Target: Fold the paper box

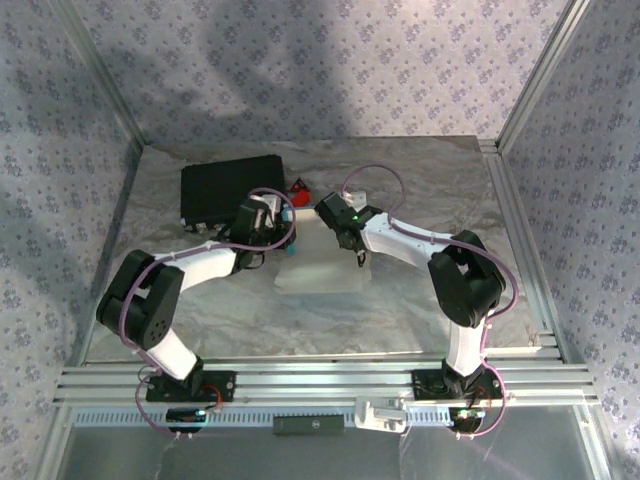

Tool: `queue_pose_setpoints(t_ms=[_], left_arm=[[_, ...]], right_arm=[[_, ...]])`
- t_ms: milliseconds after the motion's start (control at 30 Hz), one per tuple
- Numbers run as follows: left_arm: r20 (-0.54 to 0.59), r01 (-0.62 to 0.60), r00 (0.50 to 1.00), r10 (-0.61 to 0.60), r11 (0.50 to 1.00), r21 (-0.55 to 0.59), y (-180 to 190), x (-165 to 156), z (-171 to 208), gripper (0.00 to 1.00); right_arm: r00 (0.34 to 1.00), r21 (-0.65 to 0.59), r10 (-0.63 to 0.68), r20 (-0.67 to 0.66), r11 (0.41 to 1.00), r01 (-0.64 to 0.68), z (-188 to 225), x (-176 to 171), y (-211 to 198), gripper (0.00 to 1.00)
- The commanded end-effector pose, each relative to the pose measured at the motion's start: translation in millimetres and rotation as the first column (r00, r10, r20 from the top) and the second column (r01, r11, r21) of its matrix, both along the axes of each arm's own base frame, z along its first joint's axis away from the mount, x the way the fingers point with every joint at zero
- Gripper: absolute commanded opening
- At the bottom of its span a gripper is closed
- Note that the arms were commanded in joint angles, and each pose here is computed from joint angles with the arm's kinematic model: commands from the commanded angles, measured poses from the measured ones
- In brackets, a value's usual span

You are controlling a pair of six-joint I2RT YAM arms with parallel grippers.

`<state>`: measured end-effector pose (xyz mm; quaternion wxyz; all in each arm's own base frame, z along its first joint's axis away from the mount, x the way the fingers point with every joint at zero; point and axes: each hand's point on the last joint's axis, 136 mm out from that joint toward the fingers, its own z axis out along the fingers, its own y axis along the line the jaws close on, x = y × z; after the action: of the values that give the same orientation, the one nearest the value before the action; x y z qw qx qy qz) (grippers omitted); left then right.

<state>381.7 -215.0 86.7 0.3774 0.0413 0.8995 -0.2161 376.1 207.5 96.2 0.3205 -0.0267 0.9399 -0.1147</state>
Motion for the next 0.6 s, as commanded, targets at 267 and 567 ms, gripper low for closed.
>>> queue_pose_setpoints(t_ms=[267, 567], left_arm=[[-0.002, -0.01, 1.0, 0.01, 0.998, 0.057, -1.3, 20.2, -13.2, 0.29], [0.039, -0.162, 0.987, 0.157, 0.956, 0.243, 16.7, 18.2, -28.2, 0.0]], right_arm=[[1.0, -0.017, 0.024, -0.018, 1.0, -0.024, -1.9, -5.6, -1.1, 0.0], [1.0, -0.025, 0.005, -0.022, 1.0, -0.006, -3.1, -5.4, -2.5, 0.0]])
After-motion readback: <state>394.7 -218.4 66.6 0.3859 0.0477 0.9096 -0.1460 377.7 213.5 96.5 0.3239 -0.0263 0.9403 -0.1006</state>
